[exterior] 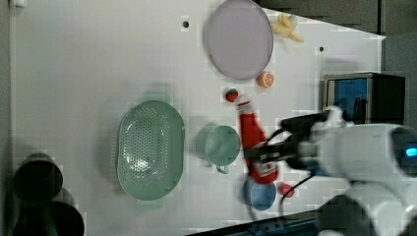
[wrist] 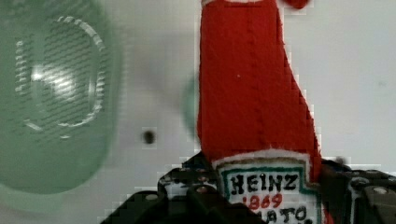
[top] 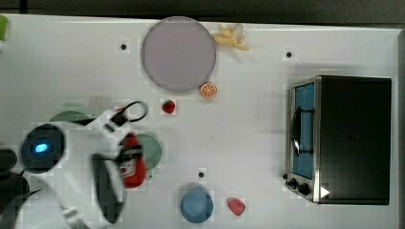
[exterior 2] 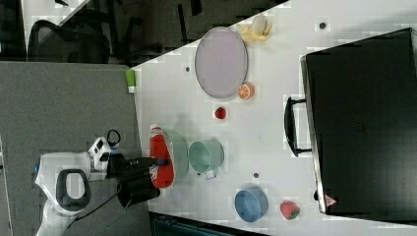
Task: Pick Ketchup from the table and place it in strainer.
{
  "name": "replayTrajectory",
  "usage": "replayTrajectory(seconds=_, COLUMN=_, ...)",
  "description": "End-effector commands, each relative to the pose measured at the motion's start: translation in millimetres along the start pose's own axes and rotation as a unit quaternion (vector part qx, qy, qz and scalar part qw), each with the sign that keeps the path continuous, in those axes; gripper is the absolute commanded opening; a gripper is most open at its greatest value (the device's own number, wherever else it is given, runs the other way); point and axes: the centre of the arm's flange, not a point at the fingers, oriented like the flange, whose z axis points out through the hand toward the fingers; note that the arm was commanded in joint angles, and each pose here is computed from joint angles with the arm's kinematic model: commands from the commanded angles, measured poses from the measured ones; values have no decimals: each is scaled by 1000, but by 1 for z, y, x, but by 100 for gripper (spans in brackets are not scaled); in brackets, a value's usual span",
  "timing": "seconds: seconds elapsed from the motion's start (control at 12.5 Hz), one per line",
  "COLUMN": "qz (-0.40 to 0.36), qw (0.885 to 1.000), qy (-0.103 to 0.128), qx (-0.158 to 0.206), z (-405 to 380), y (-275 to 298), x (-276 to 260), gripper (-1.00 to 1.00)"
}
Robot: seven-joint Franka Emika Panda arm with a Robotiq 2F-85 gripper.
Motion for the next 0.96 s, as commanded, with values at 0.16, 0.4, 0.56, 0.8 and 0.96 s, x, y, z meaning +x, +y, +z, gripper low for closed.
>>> replayTrajectory(seconds=0.16, qz=63, qw=995, qy=54, qx=53, z=-11, y=-73, x=8, gripper=20)
replayTrajectory(seconds=0.4, qz=103, qw=990, qy=40, qx=90, z=20, y=-118, x=2, gripper=20)
replayTrajectory(seconds=0.56, qz=113, qw=987, qy=27, qx=109, z=41, y=-141, x=-3, gripper=20)
replayTrajectory(seconds=0.8, qz=127, qw=982, qy=15, qx=137, z=70, y=-160, x=-2, gripper=20)
replayTrajectory(seconds=0.96, qz=125, qw=981, qy=13, qx=148, z=89, y=-164, x=1, gripper=26)
